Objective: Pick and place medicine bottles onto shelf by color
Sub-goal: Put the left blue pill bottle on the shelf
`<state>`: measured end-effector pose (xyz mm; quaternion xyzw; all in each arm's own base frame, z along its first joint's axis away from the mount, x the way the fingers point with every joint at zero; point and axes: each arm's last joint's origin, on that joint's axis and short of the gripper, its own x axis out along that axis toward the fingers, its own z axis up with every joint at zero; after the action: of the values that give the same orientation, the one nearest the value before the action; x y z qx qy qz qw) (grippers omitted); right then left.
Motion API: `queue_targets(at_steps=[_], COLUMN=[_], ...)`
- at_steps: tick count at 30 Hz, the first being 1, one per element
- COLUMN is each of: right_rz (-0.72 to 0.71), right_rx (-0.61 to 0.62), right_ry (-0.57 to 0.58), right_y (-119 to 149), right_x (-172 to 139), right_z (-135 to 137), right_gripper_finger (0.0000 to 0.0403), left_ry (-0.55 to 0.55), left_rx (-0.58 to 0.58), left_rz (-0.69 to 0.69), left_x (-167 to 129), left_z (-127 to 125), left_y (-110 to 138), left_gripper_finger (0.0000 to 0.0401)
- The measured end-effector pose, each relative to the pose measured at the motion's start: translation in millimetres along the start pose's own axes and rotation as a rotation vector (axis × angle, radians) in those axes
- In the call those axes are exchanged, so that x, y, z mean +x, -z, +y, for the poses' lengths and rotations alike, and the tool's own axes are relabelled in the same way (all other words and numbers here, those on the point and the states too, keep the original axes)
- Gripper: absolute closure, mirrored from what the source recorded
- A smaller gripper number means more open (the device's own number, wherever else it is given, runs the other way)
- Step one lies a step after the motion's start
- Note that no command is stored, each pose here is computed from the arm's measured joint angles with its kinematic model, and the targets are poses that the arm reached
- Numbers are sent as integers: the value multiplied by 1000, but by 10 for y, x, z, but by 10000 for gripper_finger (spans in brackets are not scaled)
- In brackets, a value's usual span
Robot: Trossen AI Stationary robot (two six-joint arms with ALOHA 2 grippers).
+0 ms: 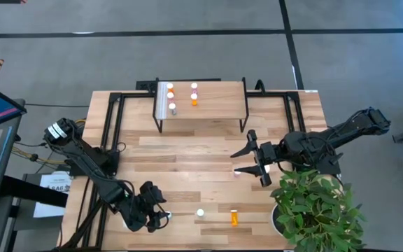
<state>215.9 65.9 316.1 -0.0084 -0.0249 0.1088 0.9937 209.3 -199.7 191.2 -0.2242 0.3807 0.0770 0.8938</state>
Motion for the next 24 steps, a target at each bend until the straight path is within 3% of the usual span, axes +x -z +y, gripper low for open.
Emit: queue_targets(at_steps=[9,14,17,24], right_rz=[0,0,5,1], right_rx=[1,1,2,2], right_ry=[0,0,0,0], right_y=[0,0,5,1], right_x=[0,0,0,0], right_z=[0,0,0,-1], right_gripper_finger=[173,173,173,173], left_ry=[22,-51,-44,-166], left_rx=[31,70,98,197], left_rz=[36,125,158,229], left_x=[-22,87,184,248], left_z=[-60,-75,-213,-418], left_y=[-118,-47,-62,-132], left_gripper_finger=[150,150,150,150])
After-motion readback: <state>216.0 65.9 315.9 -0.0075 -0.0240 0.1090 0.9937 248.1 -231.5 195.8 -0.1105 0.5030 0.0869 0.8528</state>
